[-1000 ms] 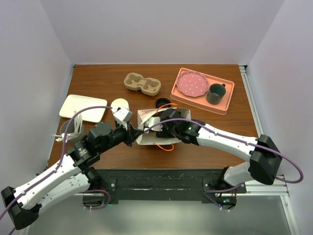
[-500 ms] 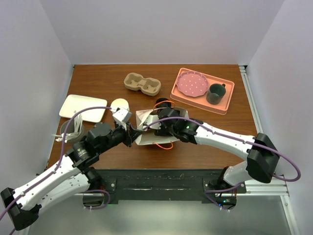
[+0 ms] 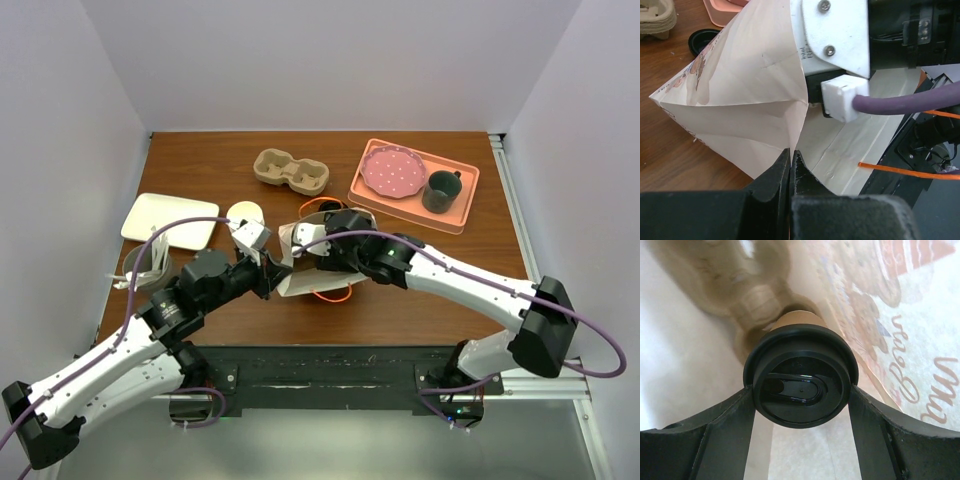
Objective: Pack the takeout coffee
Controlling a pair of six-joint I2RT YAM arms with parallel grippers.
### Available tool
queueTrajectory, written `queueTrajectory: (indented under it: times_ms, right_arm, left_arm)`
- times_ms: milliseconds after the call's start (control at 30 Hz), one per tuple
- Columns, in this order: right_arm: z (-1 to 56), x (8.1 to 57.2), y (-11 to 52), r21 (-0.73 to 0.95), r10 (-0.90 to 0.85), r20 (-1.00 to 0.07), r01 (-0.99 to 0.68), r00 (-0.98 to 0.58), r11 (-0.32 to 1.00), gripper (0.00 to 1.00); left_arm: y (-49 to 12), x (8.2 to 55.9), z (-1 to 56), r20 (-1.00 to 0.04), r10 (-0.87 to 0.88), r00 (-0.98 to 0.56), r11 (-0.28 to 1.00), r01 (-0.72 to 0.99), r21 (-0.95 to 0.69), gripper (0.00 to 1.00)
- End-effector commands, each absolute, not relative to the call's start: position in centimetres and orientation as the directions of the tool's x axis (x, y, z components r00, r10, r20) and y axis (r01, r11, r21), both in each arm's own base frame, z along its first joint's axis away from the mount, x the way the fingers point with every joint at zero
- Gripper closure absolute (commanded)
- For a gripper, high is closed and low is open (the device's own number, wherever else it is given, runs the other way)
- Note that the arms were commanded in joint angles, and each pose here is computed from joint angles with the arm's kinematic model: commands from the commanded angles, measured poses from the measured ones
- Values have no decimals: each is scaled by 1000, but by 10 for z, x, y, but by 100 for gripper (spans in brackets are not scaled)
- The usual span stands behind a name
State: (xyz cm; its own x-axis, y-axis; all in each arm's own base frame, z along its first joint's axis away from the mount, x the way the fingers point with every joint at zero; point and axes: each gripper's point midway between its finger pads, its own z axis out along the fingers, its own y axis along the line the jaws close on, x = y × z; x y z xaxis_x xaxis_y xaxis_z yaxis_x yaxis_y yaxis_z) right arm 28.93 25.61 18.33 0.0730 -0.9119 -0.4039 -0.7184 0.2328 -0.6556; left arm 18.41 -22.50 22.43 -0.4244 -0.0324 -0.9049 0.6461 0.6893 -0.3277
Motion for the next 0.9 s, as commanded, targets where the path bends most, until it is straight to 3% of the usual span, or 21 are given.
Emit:
queueTrajectory:
  times_ms: [0, 433, 867]
  right_arm:
    - [209, 272, 261, -592, -855, -511, -758, 89, 275, 82]
    - [176, 245, 267, -475, -854, -509, -863, 108, 174, 82]
    - [164, 277, 286, -614, -852, -502, -755, 150, 229, 84]
  left_arm:
    - [-229, 184, 231, -911, -39, -411, 671, 665, -328, 100]
    - [-234, 189, 232, -909, -42, -415, 674, 660, -332, 100]
    - [-237, 189, 232, -889, -81, -451, 669, 637, -384, 100]
